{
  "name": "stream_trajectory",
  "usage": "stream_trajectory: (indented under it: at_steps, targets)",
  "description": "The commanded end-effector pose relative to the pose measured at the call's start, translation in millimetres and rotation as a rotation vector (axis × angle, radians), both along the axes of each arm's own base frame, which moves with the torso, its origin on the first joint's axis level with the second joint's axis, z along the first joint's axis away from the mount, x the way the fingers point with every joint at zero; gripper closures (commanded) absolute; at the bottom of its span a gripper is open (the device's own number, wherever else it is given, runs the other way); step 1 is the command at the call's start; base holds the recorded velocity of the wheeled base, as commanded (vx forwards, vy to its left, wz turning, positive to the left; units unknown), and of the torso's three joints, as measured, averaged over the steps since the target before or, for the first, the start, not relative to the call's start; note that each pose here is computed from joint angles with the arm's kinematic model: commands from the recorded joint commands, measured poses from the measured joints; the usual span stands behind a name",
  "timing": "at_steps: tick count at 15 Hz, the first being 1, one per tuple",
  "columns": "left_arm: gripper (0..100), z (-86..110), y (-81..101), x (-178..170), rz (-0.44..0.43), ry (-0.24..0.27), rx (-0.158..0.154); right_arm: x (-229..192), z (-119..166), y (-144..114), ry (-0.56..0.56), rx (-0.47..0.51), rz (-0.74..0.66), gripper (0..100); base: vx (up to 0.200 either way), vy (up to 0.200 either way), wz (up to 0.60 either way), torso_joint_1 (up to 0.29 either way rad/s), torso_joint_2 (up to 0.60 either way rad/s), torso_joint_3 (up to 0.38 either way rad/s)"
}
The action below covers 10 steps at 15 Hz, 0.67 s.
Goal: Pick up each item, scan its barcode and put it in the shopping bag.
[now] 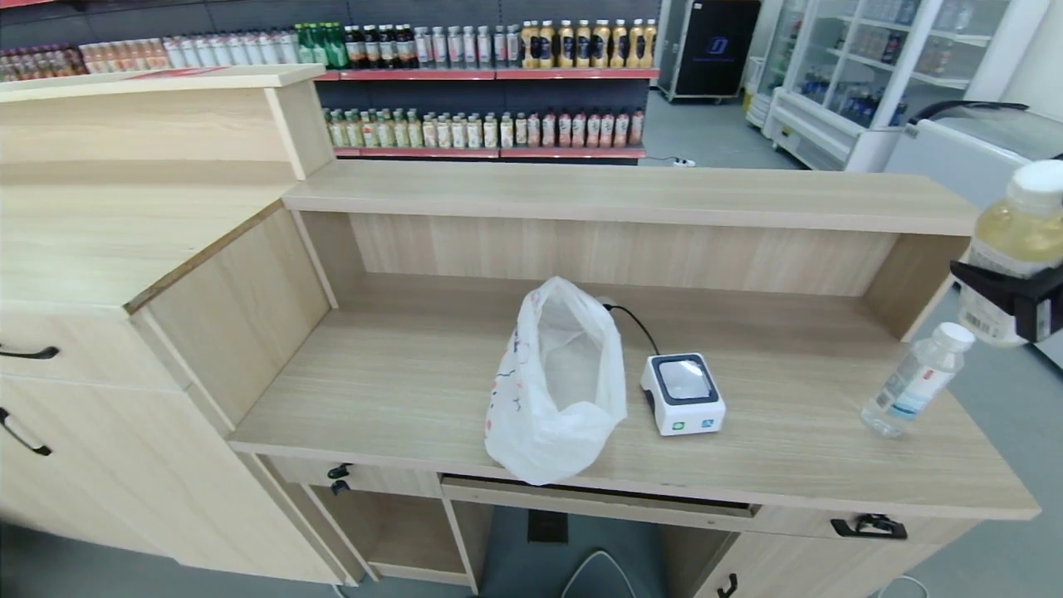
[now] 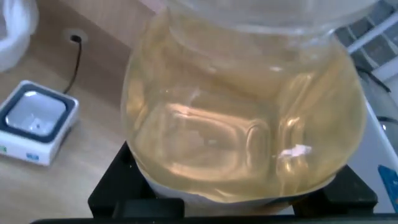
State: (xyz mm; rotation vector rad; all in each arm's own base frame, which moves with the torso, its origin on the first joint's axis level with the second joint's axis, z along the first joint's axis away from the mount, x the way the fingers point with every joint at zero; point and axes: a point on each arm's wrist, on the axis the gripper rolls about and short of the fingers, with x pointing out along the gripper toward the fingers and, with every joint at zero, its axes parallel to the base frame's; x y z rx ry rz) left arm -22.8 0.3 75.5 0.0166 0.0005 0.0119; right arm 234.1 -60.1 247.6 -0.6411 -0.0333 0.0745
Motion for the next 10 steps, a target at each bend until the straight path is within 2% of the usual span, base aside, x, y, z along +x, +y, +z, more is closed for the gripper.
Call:
stream_trajectory:
  at_steps: [1, 2, 4, 6, 8, 10]
  targets:
    - [100, 0.0, 0.0, 0, 0.000, 0.000, 0.000, 46, -8, 18, -0.007, 0.001, 0.044, 100, 0.000, 0.000, 0.60, 0.007, 0.01, -0.002]
    - [100, 0.0, 0.0, 0, 0.000, 0.000, 0.000, 58, -14, 25, -0.028, 0.006, 0.082, 100, 0.000, 0.000, 0.60, 0.007, 0.00, 0.002]
    - [100, 0.0, 0.0, 0, 0.000, 0.000, 0.000, 71, -39, 30, 0.037, 0.005, 0.107, 100, 0.000, 0.000, 0.00, 0.000, 0.00, 0.000]
    - [100, 0.0, 0.0, 0, 0.000, 0.000, 0.000, 78, -67, 28, 0.113, -0.085, 0.135, 100, 0.000, 0.000, 0.00, 0.000, 0.00, 0.000]
    - [100, 0.0, 0.0, 0, 0.000, 0.000, 0.000, 82, -86, 29, 0.144, -0.147, 0.235, 100, 0.000, 0.000, 0.00, 0.000, 0.00, 0.000]
    - [100, 0.0, 0.0, 0, 0.000, 0.000, 0.000, 87, -98, 20, 0.142, -0.210, 0.265, 100, 0.000, 0.000, 0.00, 0.000, 0.00, 0.000]
